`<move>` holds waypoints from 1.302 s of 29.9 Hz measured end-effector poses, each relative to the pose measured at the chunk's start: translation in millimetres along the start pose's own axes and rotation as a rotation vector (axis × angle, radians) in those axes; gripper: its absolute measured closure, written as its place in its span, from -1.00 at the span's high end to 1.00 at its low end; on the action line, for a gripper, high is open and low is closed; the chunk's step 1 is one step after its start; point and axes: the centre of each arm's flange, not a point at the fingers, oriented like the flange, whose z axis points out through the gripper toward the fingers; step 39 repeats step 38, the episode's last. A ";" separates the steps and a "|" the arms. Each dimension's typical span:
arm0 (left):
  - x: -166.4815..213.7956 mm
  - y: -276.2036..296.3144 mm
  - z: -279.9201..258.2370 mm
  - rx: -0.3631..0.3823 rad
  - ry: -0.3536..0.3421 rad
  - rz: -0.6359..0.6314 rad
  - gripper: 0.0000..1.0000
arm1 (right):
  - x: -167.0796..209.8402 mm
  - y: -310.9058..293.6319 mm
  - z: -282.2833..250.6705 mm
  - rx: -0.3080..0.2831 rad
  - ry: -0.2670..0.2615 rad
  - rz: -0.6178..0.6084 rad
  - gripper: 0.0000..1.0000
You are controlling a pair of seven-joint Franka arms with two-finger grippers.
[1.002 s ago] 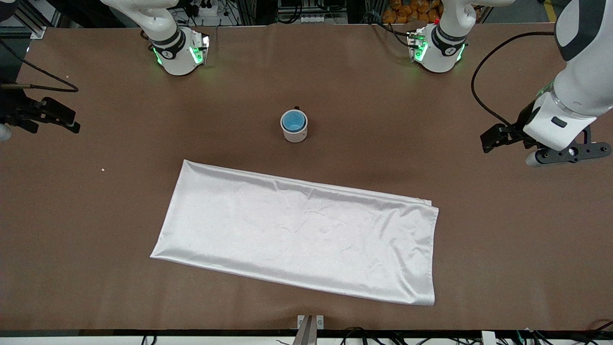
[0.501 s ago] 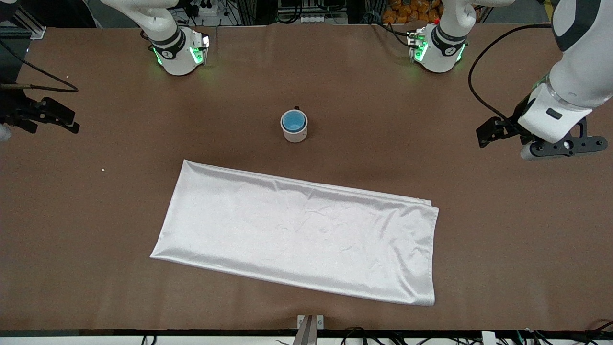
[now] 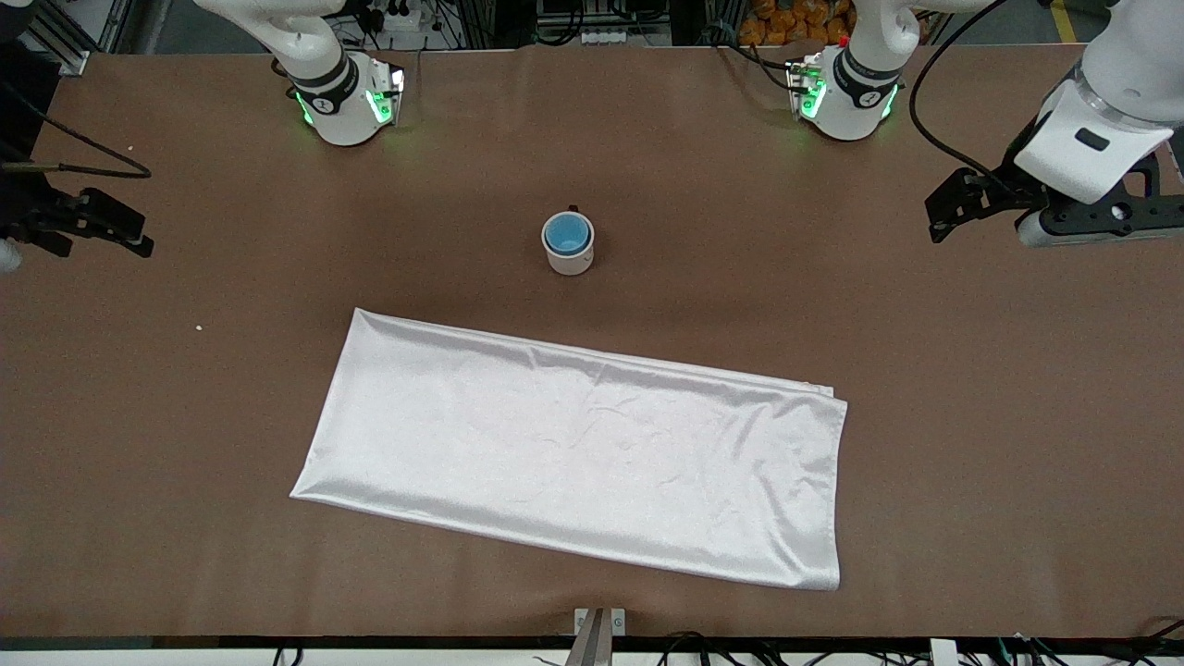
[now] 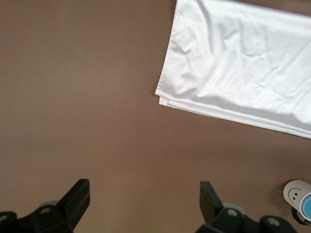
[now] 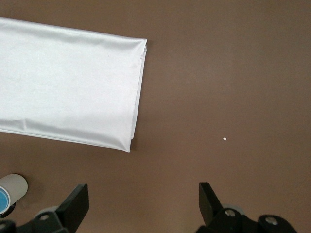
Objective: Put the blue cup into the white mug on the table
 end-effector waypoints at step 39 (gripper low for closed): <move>-9.0 -26.5 -11.8 -0.044 -0.028 0.096 1.00 | 0.0 0.5 0.0 0.000 0.000 0.001 1.00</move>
